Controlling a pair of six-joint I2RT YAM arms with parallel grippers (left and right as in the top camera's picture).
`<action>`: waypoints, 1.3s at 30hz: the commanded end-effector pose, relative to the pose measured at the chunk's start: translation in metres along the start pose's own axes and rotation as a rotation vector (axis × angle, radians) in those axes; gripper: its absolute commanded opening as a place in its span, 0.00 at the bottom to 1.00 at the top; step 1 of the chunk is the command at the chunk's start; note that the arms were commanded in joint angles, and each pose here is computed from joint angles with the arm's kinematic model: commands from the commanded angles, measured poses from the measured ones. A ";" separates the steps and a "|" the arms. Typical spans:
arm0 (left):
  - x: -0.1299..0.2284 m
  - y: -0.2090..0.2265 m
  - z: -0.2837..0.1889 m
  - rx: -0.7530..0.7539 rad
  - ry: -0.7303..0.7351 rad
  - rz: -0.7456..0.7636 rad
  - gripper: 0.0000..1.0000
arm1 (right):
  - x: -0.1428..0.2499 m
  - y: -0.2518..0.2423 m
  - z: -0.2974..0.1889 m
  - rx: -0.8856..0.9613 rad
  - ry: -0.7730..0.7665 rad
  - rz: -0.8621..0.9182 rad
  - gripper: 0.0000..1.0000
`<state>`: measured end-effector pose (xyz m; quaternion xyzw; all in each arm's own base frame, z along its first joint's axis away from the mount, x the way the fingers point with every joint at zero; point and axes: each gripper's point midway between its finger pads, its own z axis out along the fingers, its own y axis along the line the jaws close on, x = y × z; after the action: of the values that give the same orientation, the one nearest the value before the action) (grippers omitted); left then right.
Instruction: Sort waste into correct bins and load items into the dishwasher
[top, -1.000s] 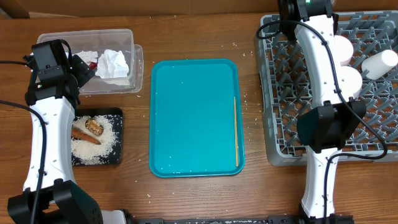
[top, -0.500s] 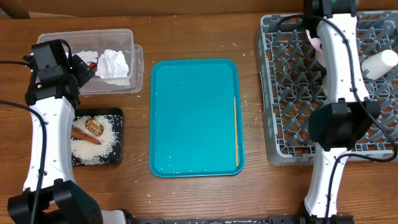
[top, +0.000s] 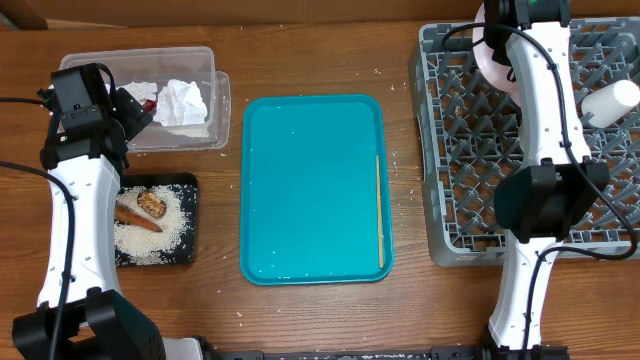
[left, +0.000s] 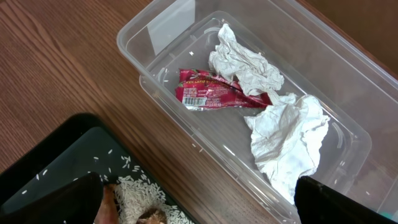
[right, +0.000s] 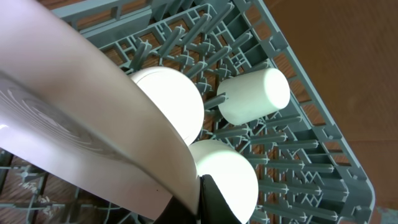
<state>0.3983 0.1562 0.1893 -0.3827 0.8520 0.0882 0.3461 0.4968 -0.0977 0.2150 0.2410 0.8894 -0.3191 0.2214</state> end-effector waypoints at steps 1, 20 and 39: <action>-0.001 -0.001 0.002 0.000 0.002 -0.016 1.00 | -0.008 -0.011 -0.016 -0.017 -0.033 0.045 0.04; -0.001 -0.001 0.002 0.000 0.002 -0.016 1.00 | -0.007 -0.020 -0.017 0.036 -0.042 0.134 0.04; -0.001 -0.001 0.002 0.000 0.002 -0.016 1.00 | -0.003 -0.012 -0.022 0.022 -0.038 0.176 0.05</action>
<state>0.3983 0.1562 0.1893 -0.3827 0.8520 0.0882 0.3461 0.4916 -0.0888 0.2137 0.2994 0.8725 -0.3060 0.2354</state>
